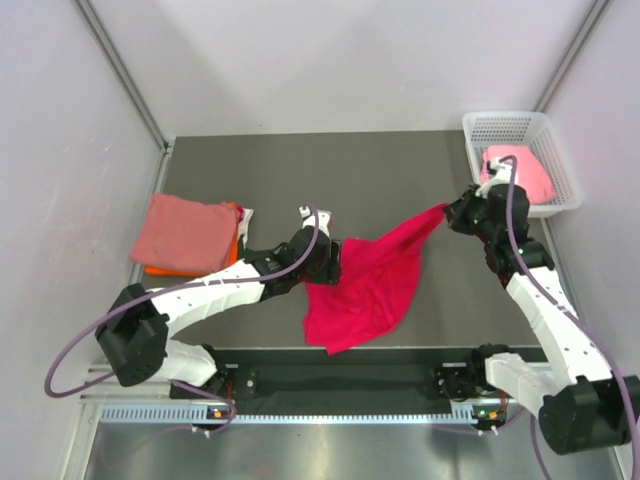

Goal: Fold and stack the t-shirts
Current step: Flatten the tshirt out

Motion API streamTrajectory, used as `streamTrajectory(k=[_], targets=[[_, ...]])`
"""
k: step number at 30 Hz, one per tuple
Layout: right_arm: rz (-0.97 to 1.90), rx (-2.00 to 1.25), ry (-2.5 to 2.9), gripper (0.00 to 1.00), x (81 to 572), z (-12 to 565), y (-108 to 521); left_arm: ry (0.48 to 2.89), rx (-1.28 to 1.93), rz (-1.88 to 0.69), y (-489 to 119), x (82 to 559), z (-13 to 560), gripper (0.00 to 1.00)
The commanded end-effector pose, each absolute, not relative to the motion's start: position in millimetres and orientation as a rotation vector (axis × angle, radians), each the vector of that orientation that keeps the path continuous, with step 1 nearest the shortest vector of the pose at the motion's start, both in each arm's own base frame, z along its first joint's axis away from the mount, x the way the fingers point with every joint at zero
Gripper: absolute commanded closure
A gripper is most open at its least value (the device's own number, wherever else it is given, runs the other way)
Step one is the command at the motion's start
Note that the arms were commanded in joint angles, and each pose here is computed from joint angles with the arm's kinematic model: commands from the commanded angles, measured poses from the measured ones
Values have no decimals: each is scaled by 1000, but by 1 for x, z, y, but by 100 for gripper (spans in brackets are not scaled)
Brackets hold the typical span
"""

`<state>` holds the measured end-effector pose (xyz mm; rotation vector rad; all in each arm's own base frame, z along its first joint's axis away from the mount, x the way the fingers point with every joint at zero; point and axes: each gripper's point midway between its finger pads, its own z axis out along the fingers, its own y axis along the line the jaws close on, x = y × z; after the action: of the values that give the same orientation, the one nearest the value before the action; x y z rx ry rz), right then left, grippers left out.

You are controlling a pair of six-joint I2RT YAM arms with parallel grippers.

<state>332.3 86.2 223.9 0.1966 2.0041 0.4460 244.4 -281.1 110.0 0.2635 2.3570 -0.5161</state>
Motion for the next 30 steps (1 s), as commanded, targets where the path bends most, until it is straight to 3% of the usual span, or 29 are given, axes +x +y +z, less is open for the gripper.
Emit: streamTrajectory(k=[1, 8, 22, 30], targets=[[367, 335, 1958, 100, 326, 232, 53, 2334, 233, -461, -267, 247, 124, 35], [226, 514, 1924, 100, 314, 214, 7, 2353, 179, -372, -243, 242, 118, 31], [283, 502, 1954, 100, 311, 179, 11, 2369, 162, -292, -221, 238, 103, 31], [157, 588, 1908, 100, 300, 182, -13, 2383, 195, -299, -222, 234, 99, 32]])
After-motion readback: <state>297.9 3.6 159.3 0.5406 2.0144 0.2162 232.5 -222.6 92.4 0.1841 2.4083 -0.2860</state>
